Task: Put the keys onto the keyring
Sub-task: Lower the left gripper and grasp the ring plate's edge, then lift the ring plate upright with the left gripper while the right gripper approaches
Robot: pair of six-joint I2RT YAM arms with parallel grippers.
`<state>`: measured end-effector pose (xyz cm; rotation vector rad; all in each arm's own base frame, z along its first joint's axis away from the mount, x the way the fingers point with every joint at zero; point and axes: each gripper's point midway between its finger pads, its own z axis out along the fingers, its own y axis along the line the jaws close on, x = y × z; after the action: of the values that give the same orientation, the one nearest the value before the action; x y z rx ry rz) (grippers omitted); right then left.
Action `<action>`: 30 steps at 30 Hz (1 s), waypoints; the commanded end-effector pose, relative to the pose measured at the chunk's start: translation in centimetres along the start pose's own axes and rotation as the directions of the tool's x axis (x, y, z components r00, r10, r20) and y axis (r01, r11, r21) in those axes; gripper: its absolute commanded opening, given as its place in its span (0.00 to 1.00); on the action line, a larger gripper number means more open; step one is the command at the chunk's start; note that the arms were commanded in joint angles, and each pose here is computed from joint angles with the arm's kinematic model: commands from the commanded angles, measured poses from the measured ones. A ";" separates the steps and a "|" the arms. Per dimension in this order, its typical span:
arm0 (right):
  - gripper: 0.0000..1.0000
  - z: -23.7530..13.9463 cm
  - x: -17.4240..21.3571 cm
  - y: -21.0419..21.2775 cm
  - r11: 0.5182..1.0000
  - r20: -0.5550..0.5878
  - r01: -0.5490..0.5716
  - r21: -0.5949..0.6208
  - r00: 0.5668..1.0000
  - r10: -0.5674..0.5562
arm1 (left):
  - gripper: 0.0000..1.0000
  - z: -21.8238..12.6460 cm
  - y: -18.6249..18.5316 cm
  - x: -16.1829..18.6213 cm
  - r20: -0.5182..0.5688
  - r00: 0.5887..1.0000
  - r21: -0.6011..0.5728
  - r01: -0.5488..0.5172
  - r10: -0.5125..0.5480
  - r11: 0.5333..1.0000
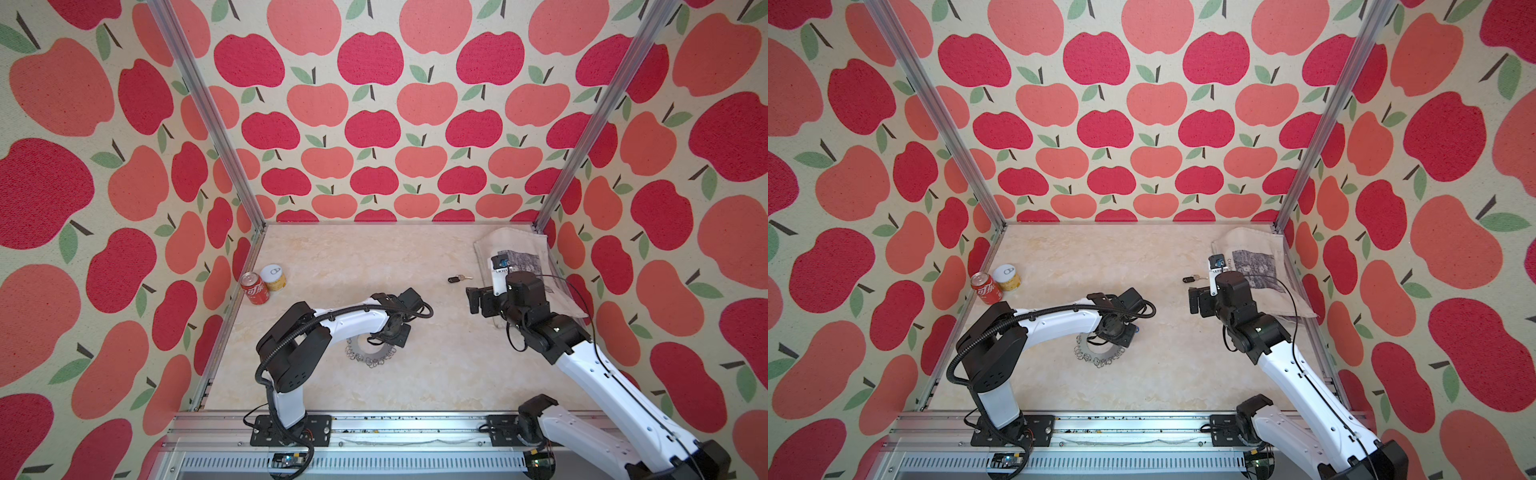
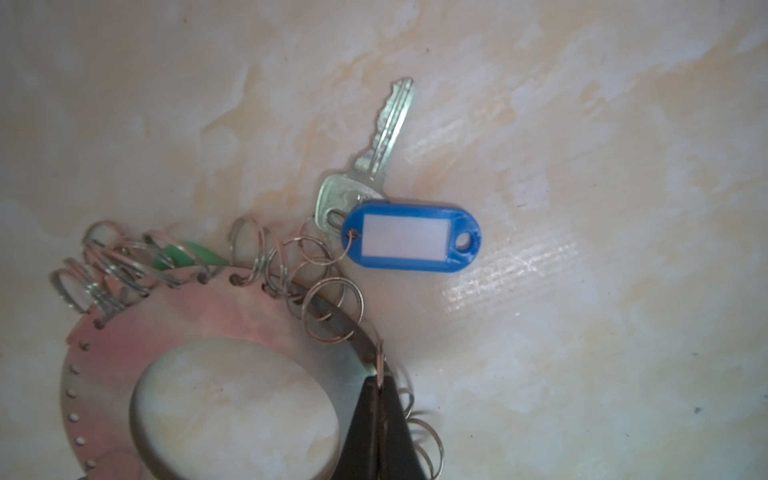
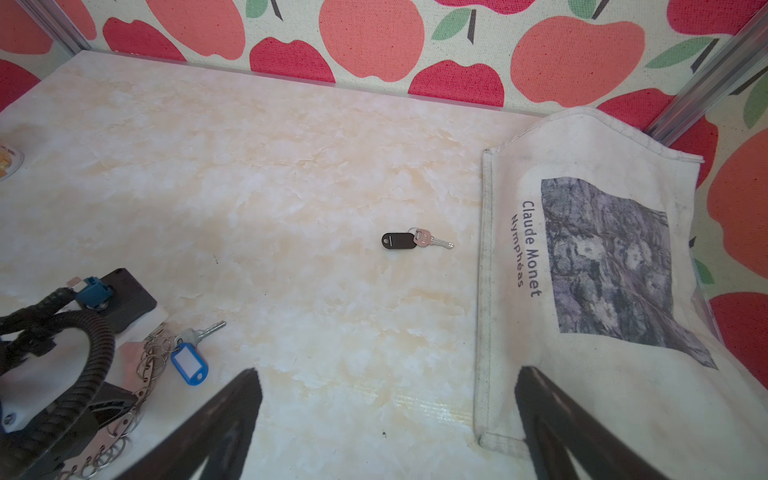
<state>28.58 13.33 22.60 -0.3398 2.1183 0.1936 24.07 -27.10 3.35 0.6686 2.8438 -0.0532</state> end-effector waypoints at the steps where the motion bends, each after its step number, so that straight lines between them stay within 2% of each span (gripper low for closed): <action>1: 0.99 0.2 -0.5 1.4 0.997 0.038 0.019 -0.073 0.999 -0.017 | 0.00 -3.9 0.8 -2.1 0.106 0.991 -0.043 -0.078 0.082 0.996; 3: 0.99 0.5 -0.9 2.2 0.992 0.058 0.044 -0.114 0.998 -0.038 | 0.00 -6.4 1.1 -3.6 0.186 0.972 -0.054 -0.136 0.144 0.989; 6: 0.99 0.8 -2.4 3.5 0.981 0.102 0.095 -0.170 0.992 -0.078 | 0.00 -9.9 1.2 -5.6 0.314 0.921 -0.046 -0.228 0.231 0.972; 9: 0.99 1.0 -4.2 5.1 0.959 0.150 0.150 -0.239 0.982 -0.117 | 0.00 -13.1 0.5 -6.9 0.454 0.837 -0.030 -0.328 0.305 0.944; 13: 0.99 0.6 -7.1 7.1 0.921 0.218 0.228 -0.316 0.962 -0.164 | 0.00 -17.3 -0.2 -8.2 0.638 0.683 -0.033 -0.436 0.355 0.899; 17: 0.99 -0.7 -9.7 8.4 0.885 0.290 0.300 -0.357 0.936 -0.200 | 0.00 -21.9 -0.4 -9.5 0.786 0.498 -0.069 -0.519 0.366 0.852; 22: 0.99 -3.8 -12.1 9.7 0.833 0.409 0.380 -0.402 0.889 -0.208 | 0.00 -26.3 -0.4 -11.2 0.879 0.311 -0.112 -0.601 0.360 0.792; 27: 0.99 -6.5 -12.8 11.0 0.771 0.492 0.452 -0.448 0.845 -0.210 | 0.00 -28.6 -2.6 -11.1 0.925 0.130 -0.158 -0.723 0.357 0.673; 30: 0.99 -7.6 -12.4 11.4 0.745 0.524 0.484 -0.459 0.825 -0.212 | 0.00 -29.5 -3.4 -10.8 0.947 0.043 -0.178 -0.757 0.320 0.629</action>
<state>27.31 23.53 35.17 -0.8924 1.5823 0.5909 27.69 -30.86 30.88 1.2006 1.4720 -0.5756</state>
